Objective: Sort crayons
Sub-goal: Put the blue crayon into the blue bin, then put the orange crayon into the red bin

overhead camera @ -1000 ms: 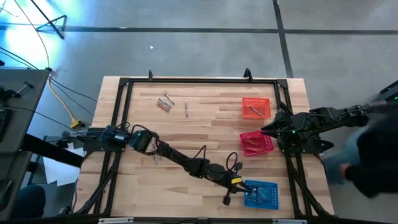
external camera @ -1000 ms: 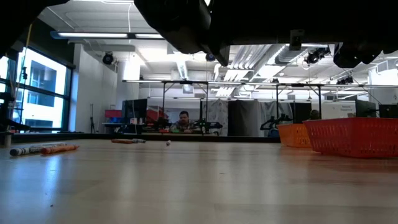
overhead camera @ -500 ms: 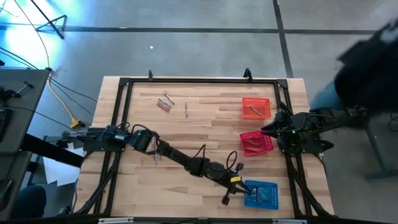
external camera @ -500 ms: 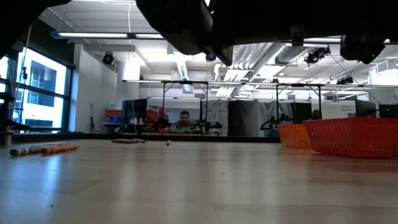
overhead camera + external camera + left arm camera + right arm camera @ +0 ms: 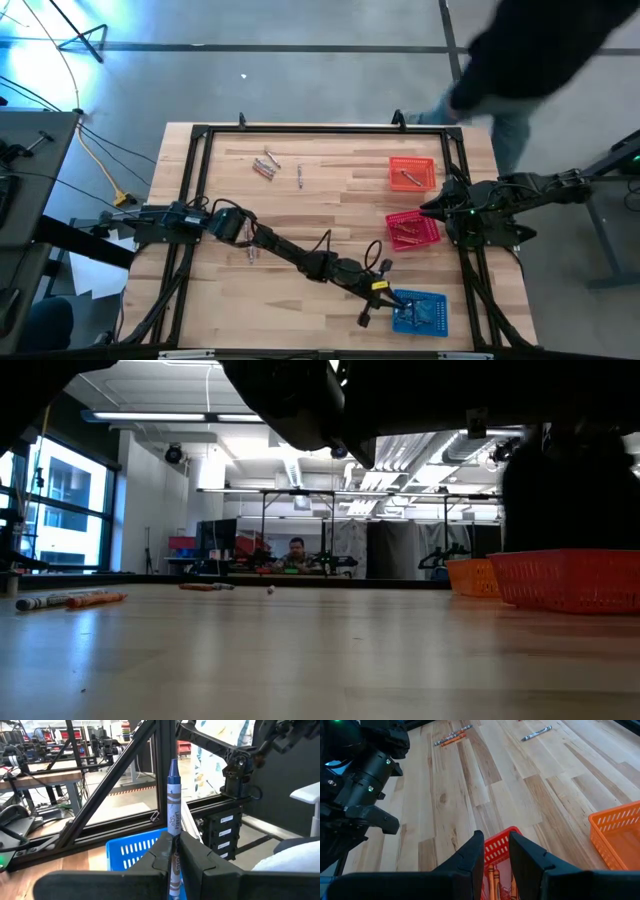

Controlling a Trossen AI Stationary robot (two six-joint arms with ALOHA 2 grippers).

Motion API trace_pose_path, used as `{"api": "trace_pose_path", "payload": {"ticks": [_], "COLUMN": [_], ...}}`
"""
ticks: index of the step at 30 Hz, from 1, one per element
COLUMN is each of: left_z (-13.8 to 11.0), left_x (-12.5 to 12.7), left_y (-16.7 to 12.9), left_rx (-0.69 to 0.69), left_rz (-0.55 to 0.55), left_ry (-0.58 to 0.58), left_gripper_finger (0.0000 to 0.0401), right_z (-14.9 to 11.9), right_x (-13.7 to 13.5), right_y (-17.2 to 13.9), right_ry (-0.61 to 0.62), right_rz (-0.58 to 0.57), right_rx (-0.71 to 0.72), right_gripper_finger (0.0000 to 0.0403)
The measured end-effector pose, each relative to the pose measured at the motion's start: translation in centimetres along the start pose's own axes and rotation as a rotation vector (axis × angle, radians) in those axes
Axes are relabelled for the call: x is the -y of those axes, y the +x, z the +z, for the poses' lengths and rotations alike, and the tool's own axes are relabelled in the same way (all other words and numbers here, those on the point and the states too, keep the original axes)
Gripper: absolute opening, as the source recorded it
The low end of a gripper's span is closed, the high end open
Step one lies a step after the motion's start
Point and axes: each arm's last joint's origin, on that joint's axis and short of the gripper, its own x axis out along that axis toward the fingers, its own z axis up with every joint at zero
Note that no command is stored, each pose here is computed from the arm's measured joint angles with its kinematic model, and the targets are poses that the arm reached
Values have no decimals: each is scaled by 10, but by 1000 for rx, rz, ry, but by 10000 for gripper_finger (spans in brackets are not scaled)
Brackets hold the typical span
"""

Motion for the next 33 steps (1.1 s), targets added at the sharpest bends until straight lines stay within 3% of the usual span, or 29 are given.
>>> {"api": "trace_pose_path", "payload": {"ticks": [25,33], "left_z": [-1,3], "left_x": [-13,-5], "left_y": [-1,-2], "left_rx": [1,-102], "left_rz": [-13,212], "left_ry": [-17,-59], "left_gripper_finger": [81,81], "right_z": [0,0], "right_x": [0,0], "right_y": [0,0], "right_ry": [0,0], "right_rz": [0,0], "right_rx": [0,0], "right_gripper_finger": [84,84]}}
